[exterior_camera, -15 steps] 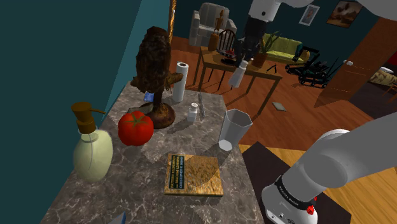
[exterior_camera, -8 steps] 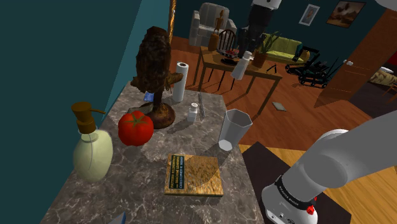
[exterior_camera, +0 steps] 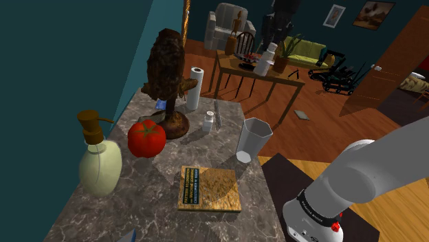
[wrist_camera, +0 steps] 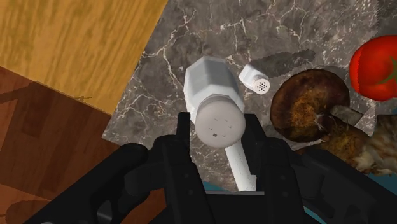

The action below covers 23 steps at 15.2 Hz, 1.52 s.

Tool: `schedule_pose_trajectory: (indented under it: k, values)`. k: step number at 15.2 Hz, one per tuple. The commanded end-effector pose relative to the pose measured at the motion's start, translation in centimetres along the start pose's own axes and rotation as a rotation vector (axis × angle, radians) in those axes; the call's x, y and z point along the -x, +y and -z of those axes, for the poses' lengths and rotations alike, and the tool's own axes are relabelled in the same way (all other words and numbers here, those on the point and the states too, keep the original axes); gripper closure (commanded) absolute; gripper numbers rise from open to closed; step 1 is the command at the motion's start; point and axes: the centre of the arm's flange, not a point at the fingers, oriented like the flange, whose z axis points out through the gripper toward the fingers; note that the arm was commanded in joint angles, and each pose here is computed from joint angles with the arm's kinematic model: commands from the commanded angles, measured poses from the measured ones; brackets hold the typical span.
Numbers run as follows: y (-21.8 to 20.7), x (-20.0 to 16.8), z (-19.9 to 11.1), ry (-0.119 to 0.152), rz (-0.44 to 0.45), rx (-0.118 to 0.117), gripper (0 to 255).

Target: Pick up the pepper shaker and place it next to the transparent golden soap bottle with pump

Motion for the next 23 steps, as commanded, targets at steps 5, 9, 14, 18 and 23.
schedule_pose_trajectory:
  k: [5,9,14,18,23]
  values:
    - [-2.7,0.7,1.7,0.0,0.0,0.0,255]
    - [-7.7,2.1,1.3,0.0,0.0,0.0,255]
    - [-14.1,3.9,0.8,0.0,0.0,0.0,255]
    - [-19.2,5.2,0.4,0.0,0.0,0.0,255]
    - [-25.5,7.0,0.0,0.0,0.0,0.0,255]
